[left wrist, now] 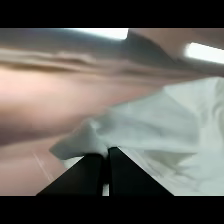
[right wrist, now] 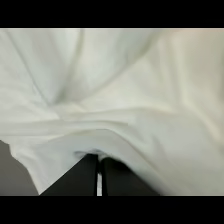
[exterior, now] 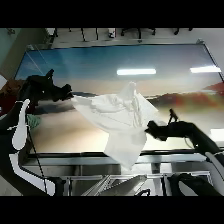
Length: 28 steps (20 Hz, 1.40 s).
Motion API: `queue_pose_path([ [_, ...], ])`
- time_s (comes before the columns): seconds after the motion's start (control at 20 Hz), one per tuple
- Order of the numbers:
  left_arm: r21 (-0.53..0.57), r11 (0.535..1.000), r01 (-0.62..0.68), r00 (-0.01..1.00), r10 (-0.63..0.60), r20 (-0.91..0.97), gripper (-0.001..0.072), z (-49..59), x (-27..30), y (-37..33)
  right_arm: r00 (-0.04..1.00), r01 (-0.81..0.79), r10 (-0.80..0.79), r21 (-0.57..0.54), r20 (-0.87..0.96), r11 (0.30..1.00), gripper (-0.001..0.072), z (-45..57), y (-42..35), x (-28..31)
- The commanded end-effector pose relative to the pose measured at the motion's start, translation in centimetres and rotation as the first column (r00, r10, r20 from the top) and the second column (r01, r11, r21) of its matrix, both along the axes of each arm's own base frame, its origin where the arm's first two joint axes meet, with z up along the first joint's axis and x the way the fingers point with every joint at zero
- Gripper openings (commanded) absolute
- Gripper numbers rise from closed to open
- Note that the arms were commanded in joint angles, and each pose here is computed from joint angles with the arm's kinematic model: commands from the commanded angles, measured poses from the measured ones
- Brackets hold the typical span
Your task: Fold the shirts.
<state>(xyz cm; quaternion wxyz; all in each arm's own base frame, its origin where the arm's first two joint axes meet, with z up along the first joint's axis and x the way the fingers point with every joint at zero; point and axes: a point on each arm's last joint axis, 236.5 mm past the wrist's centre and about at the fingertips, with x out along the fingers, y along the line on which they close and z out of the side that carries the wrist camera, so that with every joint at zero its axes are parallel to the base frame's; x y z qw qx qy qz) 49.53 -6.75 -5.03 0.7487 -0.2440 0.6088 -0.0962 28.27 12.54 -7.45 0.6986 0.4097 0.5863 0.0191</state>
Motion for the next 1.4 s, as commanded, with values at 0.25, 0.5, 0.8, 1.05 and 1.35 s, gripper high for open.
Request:
queue_pose_path([
  [0.25, -0.254, 0.965, -0.07, 0.997, 0.078, 0.021, 0.0013, 9.0, -10.1, -3.1, 0.869, -0.124, 0.095, 0.028, 0.485, 0.992, 0.002, 18.9, -5.6, 7.9],
  [0.5, -0.495, 0.867, -0.067, 0.444, 0.47, 0.763, 0.0013, 47.4, -16.2, -0.3, 0.311, -0.057, 0.267, -0.263, 0.912, 0.963, 0.002, 50.2, -4.0, 4.1],
  [0.8, -0.429, 0.901, -0.057, -0.295, 0.396, 0.87, 0.0013, 66.0, -39.3, 0.2, -0.143, 0.138, 0.37, -0.352, 0.918, 0.926, 0.002, 66.9, -0.2, -9.0],
  [1.05, -0.306, 0.937, -0.171, -0.131, 0.286, 0.949, 0.0013, 64.7, -35.8, -0.8, -0.151, 0.137, 0.389, -0.37, 0.909, 0.919, 0.002, 66.7, 0.5, -10.5],
  [1.35, -0.266, 0.923, -0.279, 0.372, 0.359, 0.856, 0.0013, 54.1, -23.2, 3.9, 0.029, 0.057, 0.339, -0.34, 0.94, 0.939, 0.002, 61.7, -1.5, -4.0],
])
